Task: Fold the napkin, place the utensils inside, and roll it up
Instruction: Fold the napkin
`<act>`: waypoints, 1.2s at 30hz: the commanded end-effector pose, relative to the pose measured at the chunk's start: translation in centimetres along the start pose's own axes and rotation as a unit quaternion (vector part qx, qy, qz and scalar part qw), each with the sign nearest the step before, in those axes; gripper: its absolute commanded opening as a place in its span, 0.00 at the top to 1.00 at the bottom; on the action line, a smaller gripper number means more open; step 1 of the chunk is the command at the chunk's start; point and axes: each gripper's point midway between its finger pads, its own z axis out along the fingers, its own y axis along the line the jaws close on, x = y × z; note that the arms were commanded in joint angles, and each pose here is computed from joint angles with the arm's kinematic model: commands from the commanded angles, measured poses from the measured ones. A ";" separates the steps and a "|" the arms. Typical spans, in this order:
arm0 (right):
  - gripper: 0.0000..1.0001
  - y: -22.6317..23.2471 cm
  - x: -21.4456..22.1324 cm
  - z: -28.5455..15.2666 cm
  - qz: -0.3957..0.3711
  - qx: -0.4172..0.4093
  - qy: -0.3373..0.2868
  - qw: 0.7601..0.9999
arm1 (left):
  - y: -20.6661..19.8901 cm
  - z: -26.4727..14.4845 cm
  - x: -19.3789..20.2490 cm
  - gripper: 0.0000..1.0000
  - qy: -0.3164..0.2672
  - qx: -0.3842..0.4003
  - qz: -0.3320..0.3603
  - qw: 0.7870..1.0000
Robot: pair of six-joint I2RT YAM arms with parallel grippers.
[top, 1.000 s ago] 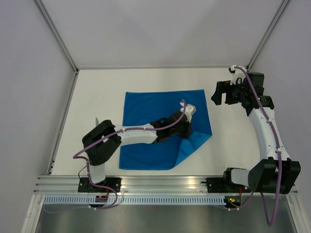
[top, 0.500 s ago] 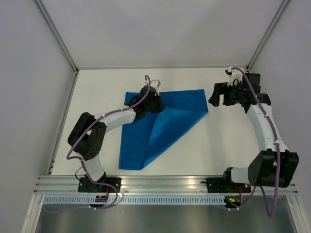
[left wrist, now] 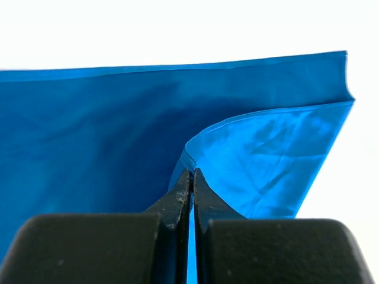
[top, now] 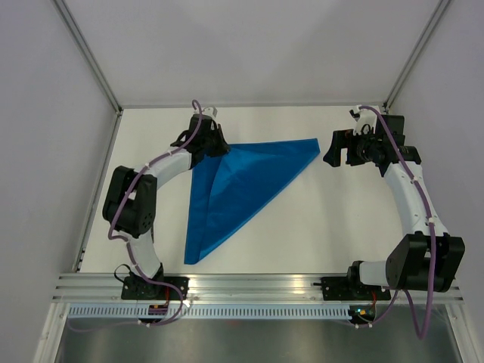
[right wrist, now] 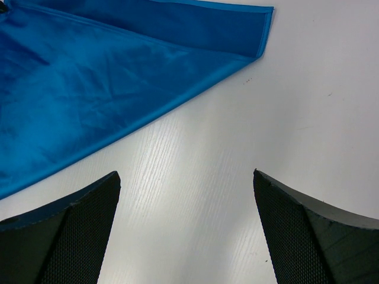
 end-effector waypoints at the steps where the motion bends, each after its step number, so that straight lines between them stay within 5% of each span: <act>1: 0.02 0.1 0.1 0.1 0.000 -0.005 0.002 1.000 | 0.2 0.3 -0.9 0.98 0.006 0.005 -0.023 1.000; 36: 0.02 0.1 0.2 0.0 -0.005 -0.006 0.003 1.000 | 7.4 1.0 -4.8 0.98 -0.007 -0.049 -0.061 0.997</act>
